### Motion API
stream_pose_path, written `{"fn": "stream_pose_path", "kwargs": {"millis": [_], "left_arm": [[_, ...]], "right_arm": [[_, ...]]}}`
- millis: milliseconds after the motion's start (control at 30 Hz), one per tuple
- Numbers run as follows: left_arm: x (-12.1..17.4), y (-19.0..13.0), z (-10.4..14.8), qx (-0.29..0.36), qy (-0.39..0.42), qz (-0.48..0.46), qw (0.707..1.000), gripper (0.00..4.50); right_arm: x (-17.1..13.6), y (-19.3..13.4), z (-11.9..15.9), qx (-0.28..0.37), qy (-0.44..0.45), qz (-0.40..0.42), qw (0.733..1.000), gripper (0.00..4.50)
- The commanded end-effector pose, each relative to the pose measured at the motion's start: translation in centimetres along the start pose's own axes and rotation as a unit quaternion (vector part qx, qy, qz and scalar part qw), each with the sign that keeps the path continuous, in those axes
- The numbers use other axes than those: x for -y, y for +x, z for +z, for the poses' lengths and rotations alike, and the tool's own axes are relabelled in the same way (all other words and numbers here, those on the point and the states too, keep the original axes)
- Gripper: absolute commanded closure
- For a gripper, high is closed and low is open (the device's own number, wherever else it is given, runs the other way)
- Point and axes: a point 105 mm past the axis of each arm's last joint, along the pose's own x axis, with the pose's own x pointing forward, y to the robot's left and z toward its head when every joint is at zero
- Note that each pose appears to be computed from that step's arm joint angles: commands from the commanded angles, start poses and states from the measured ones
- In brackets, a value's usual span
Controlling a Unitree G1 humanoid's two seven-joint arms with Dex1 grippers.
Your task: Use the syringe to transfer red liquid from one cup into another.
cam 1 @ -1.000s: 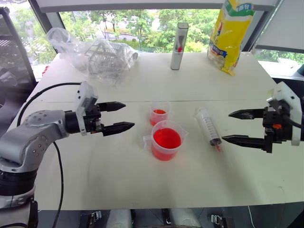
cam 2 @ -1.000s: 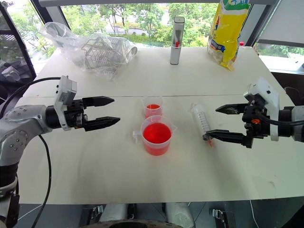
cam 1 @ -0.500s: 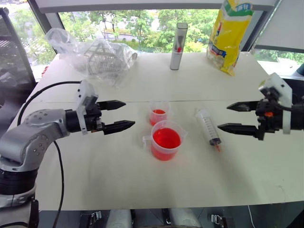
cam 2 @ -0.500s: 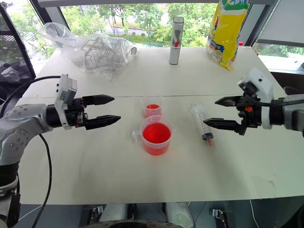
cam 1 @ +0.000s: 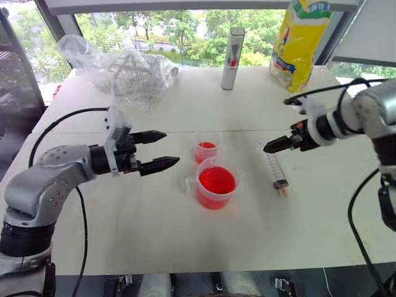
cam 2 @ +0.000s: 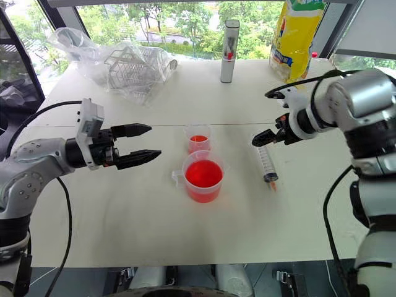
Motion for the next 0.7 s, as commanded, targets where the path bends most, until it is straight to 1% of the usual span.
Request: {"fn": "stream_pose_path", "kwargs": {"millis": [33,167,333,433,700], "left_arm": [[0.3,-0.2,1.0,0.015,0.024,0.007,1.0,0.0],[0.4,-0.2,0.9,0.016,0.022,0.012,1.0,0.0],[0.4,-0.3,0.9,0.017,0.023,0.016,0.999,0.0],[0.4,-0.4,1.0,0.017,0.025,0.02,0.999,0.0],[0.5,-0.5,1.0,0.015,0.032,0.023,0.999,0.0]], "right_arm": [[0.6,0.6,0.1,-0.032,0.018,-0.031,0.999,0.04],[0.1,1.6,-0.4,-0.069,0.012,-0.029,0.997,0.04],[0.2,2.4,-0.8,-0.094,0.019,-0.04,0.995,0.04],[0.4,3.5,-1.1,-0.112,0.033,-0.056,0.992,0.04],[-0.4,5.2,-1.0,-0.129,0.041,-0.062,0.989,0.04]]}}
